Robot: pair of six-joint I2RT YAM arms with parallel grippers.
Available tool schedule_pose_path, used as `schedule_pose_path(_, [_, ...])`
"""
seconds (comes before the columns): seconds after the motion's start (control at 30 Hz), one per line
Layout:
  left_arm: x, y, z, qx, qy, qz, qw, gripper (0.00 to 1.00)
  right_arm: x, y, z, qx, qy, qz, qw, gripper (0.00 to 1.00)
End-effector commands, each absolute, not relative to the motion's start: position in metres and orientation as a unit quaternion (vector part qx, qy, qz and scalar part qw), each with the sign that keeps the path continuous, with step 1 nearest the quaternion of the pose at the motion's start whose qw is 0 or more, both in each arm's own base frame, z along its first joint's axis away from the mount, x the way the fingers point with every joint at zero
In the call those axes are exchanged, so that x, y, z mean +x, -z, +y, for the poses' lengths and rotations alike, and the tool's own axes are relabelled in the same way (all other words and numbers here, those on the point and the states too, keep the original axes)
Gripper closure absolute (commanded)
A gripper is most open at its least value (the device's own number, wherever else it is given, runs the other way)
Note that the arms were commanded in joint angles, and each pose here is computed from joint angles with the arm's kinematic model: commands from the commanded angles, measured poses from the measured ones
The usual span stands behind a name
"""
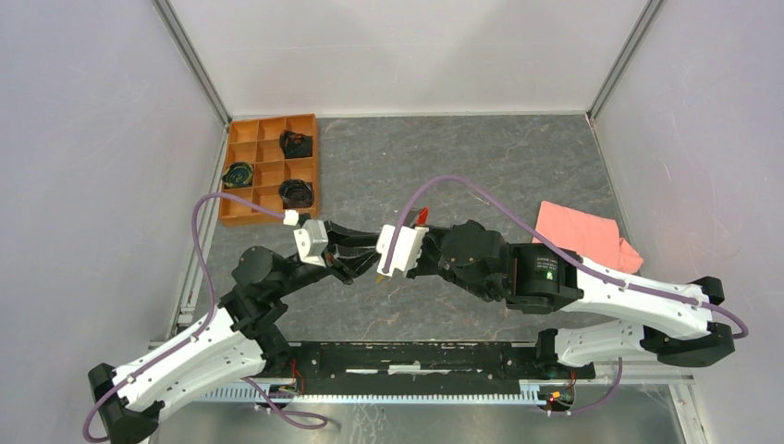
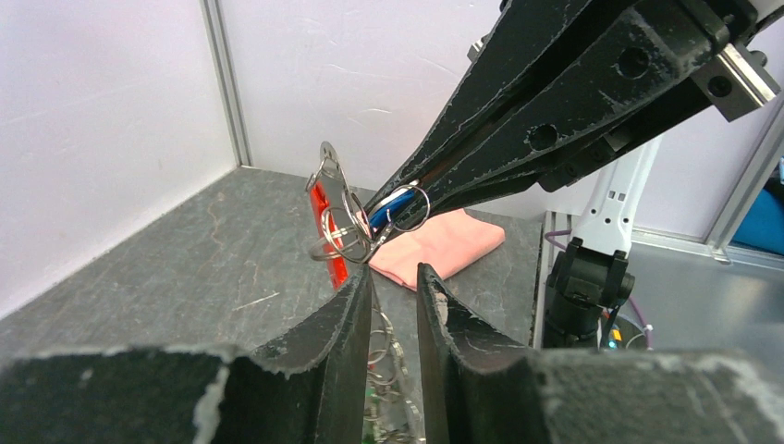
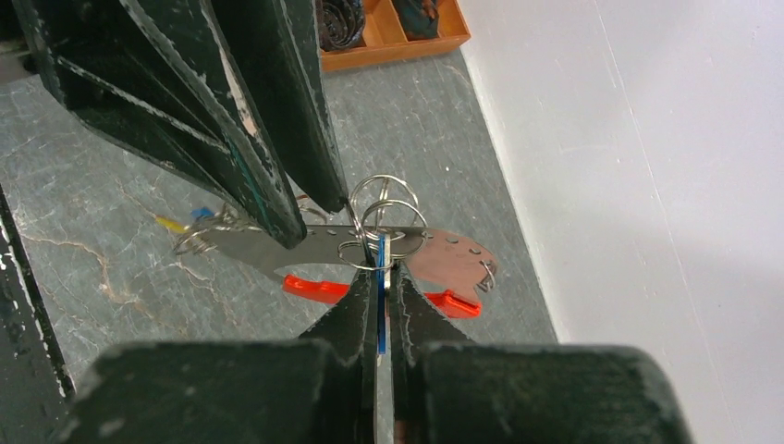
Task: Remove the keys from the keyring
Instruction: Remove the key from the keyring.
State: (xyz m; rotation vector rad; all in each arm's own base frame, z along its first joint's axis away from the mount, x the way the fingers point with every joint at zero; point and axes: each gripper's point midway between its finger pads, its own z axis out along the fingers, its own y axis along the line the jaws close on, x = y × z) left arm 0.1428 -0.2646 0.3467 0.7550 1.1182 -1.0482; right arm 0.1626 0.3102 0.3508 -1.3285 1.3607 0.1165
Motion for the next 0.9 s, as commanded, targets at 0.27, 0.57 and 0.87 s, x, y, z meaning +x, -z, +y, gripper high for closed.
schedule_pose_path(0.27, [0.133, -0.364, -0.259, 0.384, 0.423, 0.407, 0.713, 0.73, 0.156, -0.393, 0.312, -0.543, -0.095, 0.561, 0.618, 1.00])
schedule_pose_path(0.57, [0.126, -0.370, -0.251, 0.381, 0.417, 0.385, 0.730, 0.75, 0.156, -0.393, 0.313, -0.543, -0.096, 0.560, 0.618, 1.00])
schedule_pose_path(0.87, [0.117, -0.363, -0.259, 0.407, 0.437, 0.378, 0.707, 0.76, 0.158, -0.396, 0.314, -0.536, -0.096, 0.566, 0.618, 1.00])
